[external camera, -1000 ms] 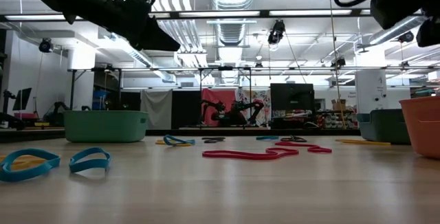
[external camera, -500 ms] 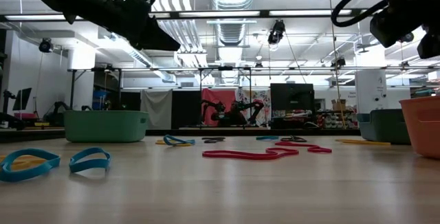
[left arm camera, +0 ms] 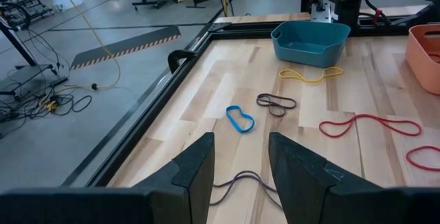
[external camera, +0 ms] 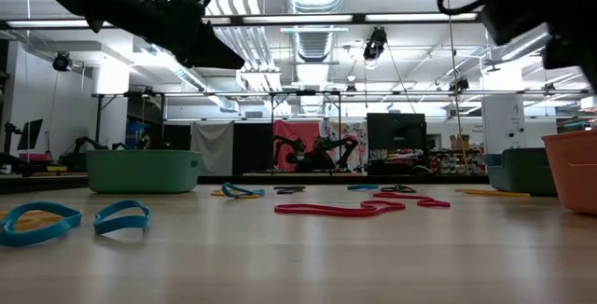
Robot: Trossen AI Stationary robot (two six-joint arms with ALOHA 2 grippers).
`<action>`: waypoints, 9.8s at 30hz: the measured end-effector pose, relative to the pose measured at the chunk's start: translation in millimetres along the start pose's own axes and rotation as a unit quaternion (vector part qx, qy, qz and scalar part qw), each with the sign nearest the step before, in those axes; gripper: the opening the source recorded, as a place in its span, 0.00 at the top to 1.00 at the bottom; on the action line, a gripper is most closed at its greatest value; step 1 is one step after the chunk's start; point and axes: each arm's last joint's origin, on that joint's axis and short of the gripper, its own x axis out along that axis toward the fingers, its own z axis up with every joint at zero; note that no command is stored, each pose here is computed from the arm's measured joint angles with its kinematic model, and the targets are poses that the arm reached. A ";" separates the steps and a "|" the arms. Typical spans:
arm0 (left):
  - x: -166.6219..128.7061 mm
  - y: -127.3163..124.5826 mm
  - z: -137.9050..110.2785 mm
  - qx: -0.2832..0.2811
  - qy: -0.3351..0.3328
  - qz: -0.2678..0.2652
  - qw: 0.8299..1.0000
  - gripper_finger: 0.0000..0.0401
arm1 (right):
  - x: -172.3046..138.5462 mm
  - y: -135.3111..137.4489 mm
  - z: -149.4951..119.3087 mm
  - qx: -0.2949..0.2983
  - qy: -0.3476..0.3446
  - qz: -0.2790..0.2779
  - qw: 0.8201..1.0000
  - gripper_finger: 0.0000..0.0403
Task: Sort rubber bands into baskets
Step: Put the blue rubber band into the yellow bin, then put the yellow rubber band into the blue bin
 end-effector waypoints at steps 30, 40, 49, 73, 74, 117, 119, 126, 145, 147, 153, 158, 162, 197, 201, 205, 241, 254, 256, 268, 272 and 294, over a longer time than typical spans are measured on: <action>-6.0 -29.6 -12.2 -0.137 0.083 -0.115 0.980 0.69 | -24.5 -33.9 89.1 -0.229 -0.276 -0.068 0.931 0.97; 10.5 -48.4 -30.5 -0.169 0.151 -0.121 0.966 0.73 | -27.1 -50.3 101.5 -0.233 -0.283 -0.112 0.924 0.97; 42.3 -65.9 -43.0 -0.141 0.279 -0.094 0.945 0.74 | -28.6 -52.8 105.4 -0.244 -0.290 -0.116 0.918 0.97; 70.4 -90.6 -47.2 -0.071 0.358 -0.062 0.929 0.53 | -28.3 -52.3 105.1 -0.231 -0.290 -0.109 0.922 0.97; 71.1 -91.2 -48.1 -0.068 0.359 -0.063 0.929 0.52 | -28.3 -52.3 105.1 -0.229 -0.290 -0.108 0.923 0.97; 70.3 -102.0 -39.4 -0.003 0.375 -0.124 0.919 1.00 | -26.9 -52.7 104.8 -0.220 -0.289 -0.106 0.926 0.97; 61.7 -103.6 -26.1 0.008 0.375 -0.139 0.916 1.00 | -26.9 -52.7 104.8 -0.220 -0.289 -0.106 0.926 0.97; 17.4 -115.2 22.7 0.028 0.390 -0.224 0.893 1.00 | -26.9 -52.7 104.9 -0.218 -0.289 -0.105 0.926 0.97; -118.9 -127.6 24.5 0.008 0.599 -0.249 0.761 1.00 | -26.9 -52.5 105.0 -0.196 -0.292 -0.098 0.931 0.97; -122.9 -130.8 16.0 0.011 0.609 -0.241 0.755 1.00 | -26.9 -52.5 105.0 -0.196 -0.292 -0.098 0.931 0.97; -126.6 -133.9 -10.6 -0.002 0.659 -0.221 0.719 1.00 | -26.9 -52.5 105.1 -0.196 -0.292 -0.098 0.931 0.97; -121.6 -138.8 -27.9 -0.023 0.663 -0.238 0.710 1.00 | -26.9 -52.5 105.0 -0.196 -0.292 -0.098 0.931 0.97; -119.1 -139.6 -37.6 -0.048 0.669 -0.217 0.709 1.00 | -26.9 -52.5 105.1 -0.197 -0.292 -0.099 0.931 0.97; -110.9 -142.5 8.8 -0.010 0.510 -0.171 0.843 0.73 | -27.3 -51.9 105.8 -0.203 -0.297 -0.098 0.928 0.97; -105.5 -142.2 32.8 0.042 0.431 -0.203 0.878 0.76 | -29.5 -49.4 108.9 -0.209 -0.317 -0.092 0.921 0.97; -93.2 -137.8 45.3 0.081 0.370 -0.239 0.894 0.82 | -31.7 -47.1 111.7 -0.193 -0.337 -0.079 0.918 0.97; -0.8 -38.9 33.7 0.204 0.211 -0.175 0.940 0.91 | -37.7 -80.4 137.1 -0.009 -0.376 -0.065 0.924 0.97; 5.9 0.1 26.8 0.206 0.226 -0.160 0.939 0.91 | -38.6 -123.7 147.7 0.141 -0.355 -0.079 0.921 0.97; 6.8 6.5 25.8 0.204 0.229 -0.151 0.940 0.91 | -38.8 -127.1 148.8 0.133 -0.350 -0.074 0.924 0.97; 10.3 35.6 21.7 0.150 0.226 -0.142 0.952 0.91 | -39.2 -137.5 151.5 0.100 -0.332 -0.063 0.936 0.97; 12.0 34.9 18.2 0.145 0.240 -0.146 0.949 0.91 | -36.9 -133.0 149.5 0.091 -0.330 -0.063 0.938 0.97; 11.3 34.7 10.3 0.125 0.286 -0.138 0.940 0.91 | -33.7 -122.8 152.0 0.020 -0.365 -0.069 0.928 0.97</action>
